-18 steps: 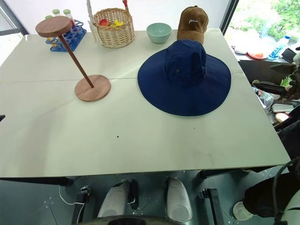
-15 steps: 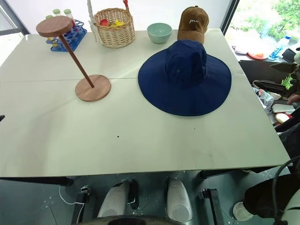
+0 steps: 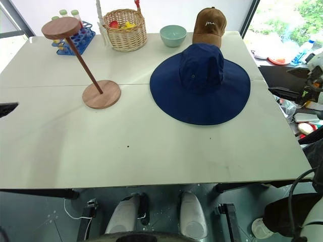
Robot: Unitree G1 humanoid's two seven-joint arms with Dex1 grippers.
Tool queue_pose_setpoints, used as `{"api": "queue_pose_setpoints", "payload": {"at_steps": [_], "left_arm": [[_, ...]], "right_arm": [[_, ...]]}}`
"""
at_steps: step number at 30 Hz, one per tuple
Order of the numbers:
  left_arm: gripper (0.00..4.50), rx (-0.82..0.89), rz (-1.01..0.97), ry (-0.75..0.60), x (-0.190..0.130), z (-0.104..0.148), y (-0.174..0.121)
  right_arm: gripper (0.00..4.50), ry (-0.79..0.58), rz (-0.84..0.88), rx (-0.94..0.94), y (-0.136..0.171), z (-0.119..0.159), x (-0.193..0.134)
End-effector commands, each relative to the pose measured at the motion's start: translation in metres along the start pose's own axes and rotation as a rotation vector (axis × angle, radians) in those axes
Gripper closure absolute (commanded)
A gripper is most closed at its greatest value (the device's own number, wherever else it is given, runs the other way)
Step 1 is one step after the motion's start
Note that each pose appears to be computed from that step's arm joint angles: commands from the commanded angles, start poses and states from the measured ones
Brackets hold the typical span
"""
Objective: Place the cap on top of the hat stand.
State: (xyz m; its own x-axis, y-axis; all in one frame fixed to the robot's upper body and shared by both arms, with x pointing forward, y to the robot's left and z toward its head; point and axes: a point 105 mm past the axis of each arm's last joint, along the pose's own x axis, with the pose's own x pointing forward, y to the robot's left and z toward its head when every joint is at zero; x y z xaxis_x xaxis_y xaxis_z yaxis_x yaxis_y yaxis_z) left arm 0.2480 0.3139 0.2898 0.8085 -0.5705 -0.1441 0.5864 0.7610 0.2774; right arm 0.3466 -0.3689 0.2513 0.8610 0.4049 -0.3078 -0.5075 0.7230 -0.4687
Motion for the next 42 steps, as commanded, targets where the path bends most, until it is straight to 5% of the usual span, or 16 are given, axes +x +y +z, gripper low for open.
{"api": "queue_pose_setpoints", "payload": {"at_steps": [1,8,16,23,42], "left_arm": [[0.03,-0.018,-0.155,-0.066,0.022,0.029,-0.025],[0.03,-0.099,-0.44,-0.125,0.065,0.058,-0.062],[0.03,-0.054,-0.635,-0.019,0.092,0.045,-0.09],[0.03,-0.052,-0.679,-0.038,0.105,0.049,-0.094],[0.03,-0.03,-0.66,-0.068,0.102,0.054,-0.093]], "right_arm": [[0.0,0.018,-0.036,-0.119,-0.001,0.012,0.003],[0.0,0.02,-0.016,-0.326,0.061,0.016,0.017],[0.0,-0.003,-0.013,-0.508,0.163,0.014,0.038],[0.0,0.034,0.002,-0.583,0.202,-0.009,0.058],[0.0,0.102,-0.381,-0.732,0.149,-0.049,0.137]]}}
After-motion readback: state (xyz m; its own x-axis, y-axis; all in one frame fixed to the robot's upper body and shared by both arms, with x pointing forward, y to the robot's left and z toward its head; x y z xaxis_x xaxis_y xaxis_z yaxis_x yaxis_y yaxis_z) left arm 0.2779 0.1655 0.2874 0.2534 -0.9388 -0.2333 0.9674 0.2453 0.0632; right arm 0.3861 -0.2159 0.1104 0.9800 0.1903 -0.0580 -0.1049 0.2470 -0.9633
